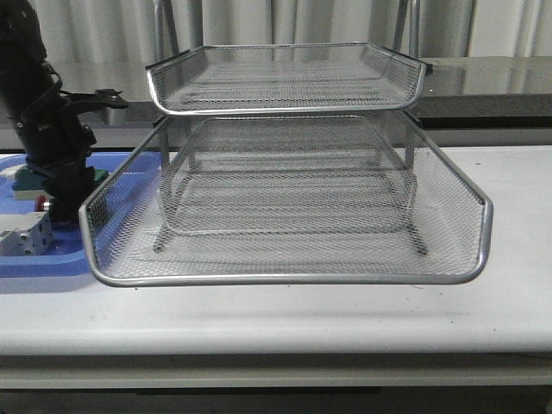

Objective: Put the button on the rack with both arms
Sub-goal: 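Lower the left gripper onto the red push button and grasp it, then lift the red push button out of the blue tray with the left gripper, then lower the button into the pulled-out tier and open the left gripper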

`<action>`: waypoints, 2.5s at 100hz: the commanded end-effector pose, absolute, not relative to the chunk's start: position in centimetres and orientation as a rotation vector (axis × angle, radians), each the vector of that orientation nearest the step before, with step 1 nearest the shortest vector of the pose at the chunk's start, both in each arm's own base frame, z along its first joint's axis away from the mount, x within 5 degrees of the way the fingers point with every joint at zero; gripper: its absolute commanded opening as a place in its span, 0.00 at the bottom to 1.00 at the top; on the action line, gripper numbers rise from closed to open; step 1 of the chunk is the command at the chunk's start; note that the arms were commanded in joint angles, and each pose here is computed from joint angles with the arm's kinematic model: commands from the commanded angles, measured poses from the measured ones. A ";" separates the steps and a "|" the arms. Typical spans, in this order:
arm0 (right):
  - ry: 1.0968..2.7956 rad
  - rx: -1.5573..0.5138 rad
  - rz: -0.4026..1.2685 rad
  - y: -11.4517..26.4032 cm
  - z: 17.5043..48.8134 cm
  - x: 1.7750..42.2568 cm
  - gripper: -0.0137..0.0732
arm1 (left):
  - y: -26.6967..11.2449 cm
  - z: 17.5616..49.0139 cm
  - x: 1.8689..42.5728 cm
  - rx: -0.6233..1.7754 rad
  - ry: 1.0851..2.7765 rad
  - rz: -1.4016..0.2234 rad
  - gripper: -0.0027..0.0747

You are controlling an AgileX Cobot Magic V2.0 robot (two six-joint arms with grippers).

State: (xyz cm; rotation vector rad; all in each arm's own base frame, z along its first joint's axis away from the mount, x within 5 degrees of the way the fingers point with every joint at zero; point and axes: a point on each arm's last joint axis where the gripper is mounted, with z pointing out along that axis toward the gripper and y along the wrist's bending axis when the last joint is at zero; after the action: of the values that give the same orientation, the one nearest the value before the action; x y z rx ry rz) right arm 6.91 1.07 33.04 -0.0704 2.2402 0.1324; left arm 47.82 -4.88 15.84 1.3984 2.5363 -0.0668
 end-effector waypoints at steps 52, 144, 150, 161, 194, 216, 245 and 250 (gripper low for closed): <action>2.152 -0.068 0.135 1.1 34.5 7.2 0.08 | -4.9 29.7 46.7 1.294 2.394 -0.017 0.13; 2.152 -0.068 0.135 1.1 34.5 7.2 0.08 | -6.5 40.4 33.8 1.235 2.272 0.014 0.13; 2.152 -0.068 0.135 1.1 34.5 7.2 0.08 | -7.8 40.1 33.1 1.285 2.260 -0.011 0.13; 2.152 -0.068 0.135 1.1 34.5 7.2 0.08 | -10.7 39.3 32.1 1.387 2.225 -0.079 0.13; 2.152 -0.068 0.135 1.1 34.5 7.2 0.08 | -19.4 37.3 29.4 1.674 2.060 -0.196 0.11; 2.152 -0.068 0.135 1.1 34.5 7.2 0.08 | -24.0 34.5 29.2 1.780 1.995 -0.231 0.11; 2.152 -0.068 0.135 1.1 34.5 7.2 0.08 | -27.1 31.6 30.1 1.791 1.950 -0.235 0.12; 2.152 -0.068 0.135 1.1 34.5 7.2 0.08 | -27.3 31.1 30.3 1.798 1.960 -0.237 0.13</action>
State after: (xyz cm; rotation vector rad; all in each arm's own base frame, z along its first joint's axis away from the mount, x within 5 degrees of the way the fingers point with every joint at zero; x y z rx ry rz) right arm 6.90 1.06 33.03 -0.0704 2.2423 0.1321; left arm 30.64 -26.95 28.68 1.8795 2.0306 -0.2170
